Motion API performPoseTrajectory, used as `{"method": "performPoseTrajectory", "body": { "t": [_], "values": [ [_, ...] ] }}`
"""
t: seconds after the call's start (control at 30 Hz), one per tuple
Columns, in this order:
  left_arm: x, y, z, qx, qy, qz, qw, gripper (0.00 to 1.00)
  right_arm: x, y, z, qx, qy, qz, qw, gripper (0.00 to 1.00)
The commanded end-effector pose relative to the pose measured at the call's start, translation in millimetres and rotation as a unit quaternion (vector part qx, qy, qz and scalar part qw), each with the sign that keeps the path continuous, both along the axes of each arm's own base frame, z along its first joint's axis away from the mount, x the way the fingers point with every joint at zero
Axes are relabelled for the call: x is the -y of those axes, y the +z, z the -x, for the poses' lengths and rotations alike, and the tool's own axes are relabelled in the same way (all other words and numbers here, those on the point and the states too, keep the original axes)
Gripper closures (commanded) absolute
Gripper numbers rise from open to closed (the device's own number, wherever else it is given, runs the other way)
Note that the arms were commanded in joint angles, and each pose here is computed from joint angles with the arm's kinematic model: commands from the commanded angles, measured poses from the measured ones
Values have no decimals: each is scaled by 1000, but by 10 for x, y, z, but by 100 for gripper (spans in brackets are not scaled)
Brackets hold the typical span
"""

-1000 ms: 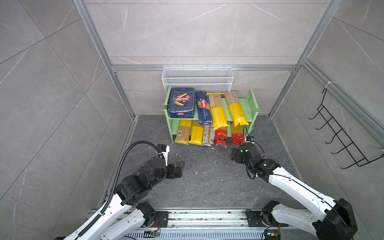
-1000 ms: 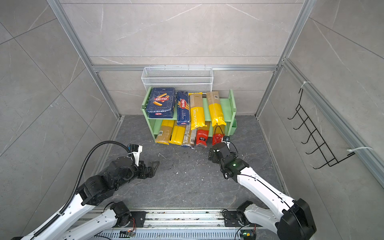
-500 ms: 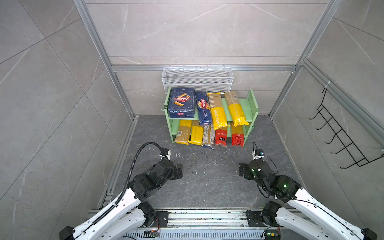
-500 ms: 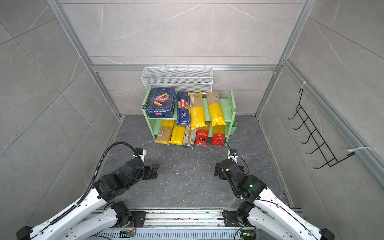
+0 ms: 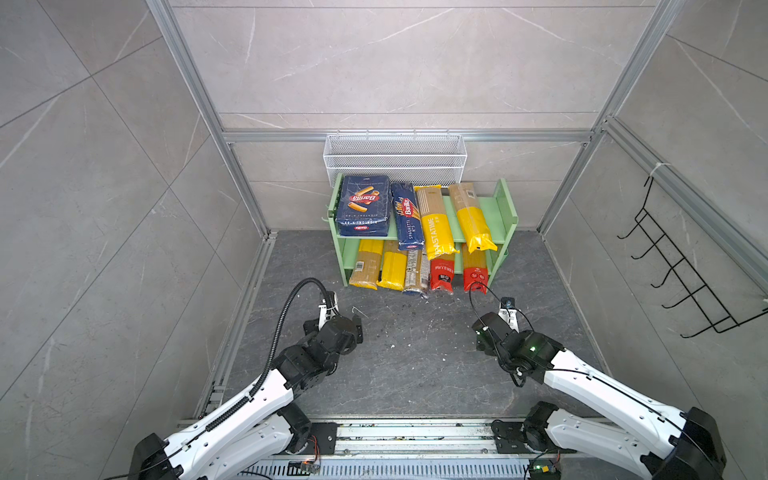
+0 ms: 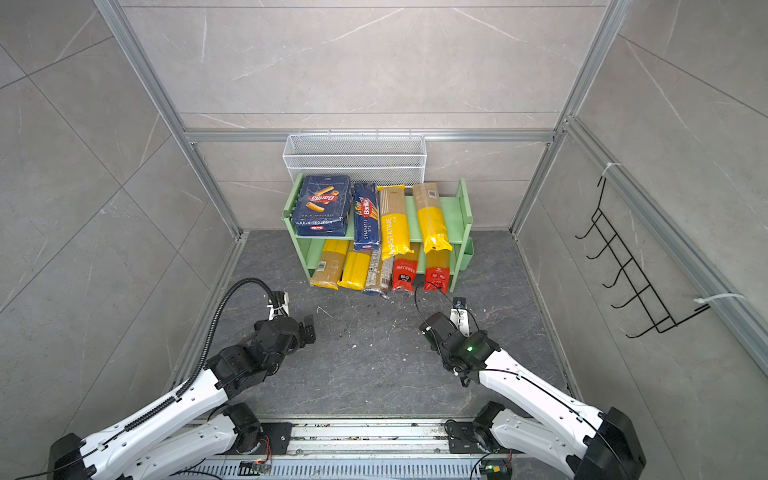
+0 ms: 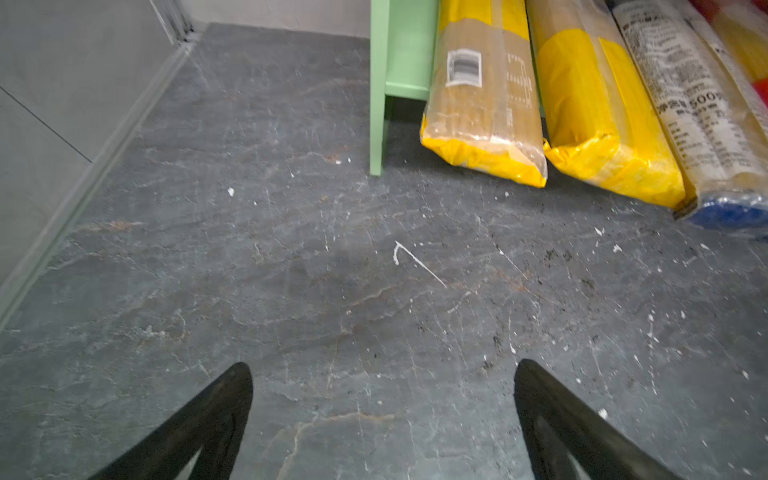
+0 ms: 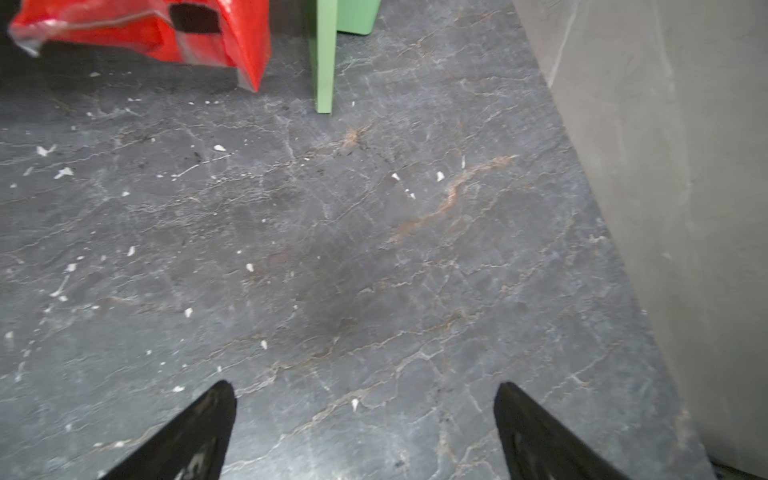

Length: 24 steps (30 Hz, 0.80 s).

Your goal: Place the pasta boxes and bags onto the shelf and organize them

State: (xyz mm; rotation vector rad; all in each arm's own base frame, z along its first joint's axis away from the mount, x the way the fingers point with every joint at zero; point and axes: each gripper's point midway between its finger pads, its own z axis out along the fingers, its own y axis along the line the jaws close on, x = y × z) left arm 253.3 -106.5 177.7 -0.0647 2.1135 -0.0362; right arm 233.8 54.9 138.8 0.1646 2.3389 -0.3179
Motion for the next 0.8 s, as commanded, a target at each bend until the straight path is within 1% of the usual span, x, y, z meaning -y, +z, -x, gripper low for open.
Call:
{"method": "performPoseTrajectory", "body": {
  "t": [0.0,0.07,0.13,0.2,0.27,0.4,0.5,0.57,0.67,0.77],
  "values": [
    [-161,247,-95,64,33,-24,997,1,150,294,12,78,-9,-5,997,1],
    [-230,285,-129,80,39,-33,996,1,207,386,56,119,-8,-30,992,1],
    [-302,292,-193,91,43,-42,994,1,195,443,52,153,17,-36,987,1],
    [-388,268,-269,98,48,-52,993,1,162,517,25,173,47,-22,984,1],
    [-545,224,-363,96,66,-55,992,1,186,560,-1,179,54,6,982,1],
    [-958,64,-577,83,124,-27,989,1,190,581,-76,181,44,32,982,1],
    [-1188,-16,-694,88,154,-20,984,1,176,581,-163,210,40,47,976,1],
    [-1273,-63,-757,89,164,-22,982,1,150,615,-197,226,40,42,972,1],
    [-1321,-138,-820,106,168,-23,980,1,127,615,-285,252,34,54,966,1],
    [-1384,-191,-849,111,175,-26,978,1,91,527,-437,257,39,76,963,1]
  ]
}}
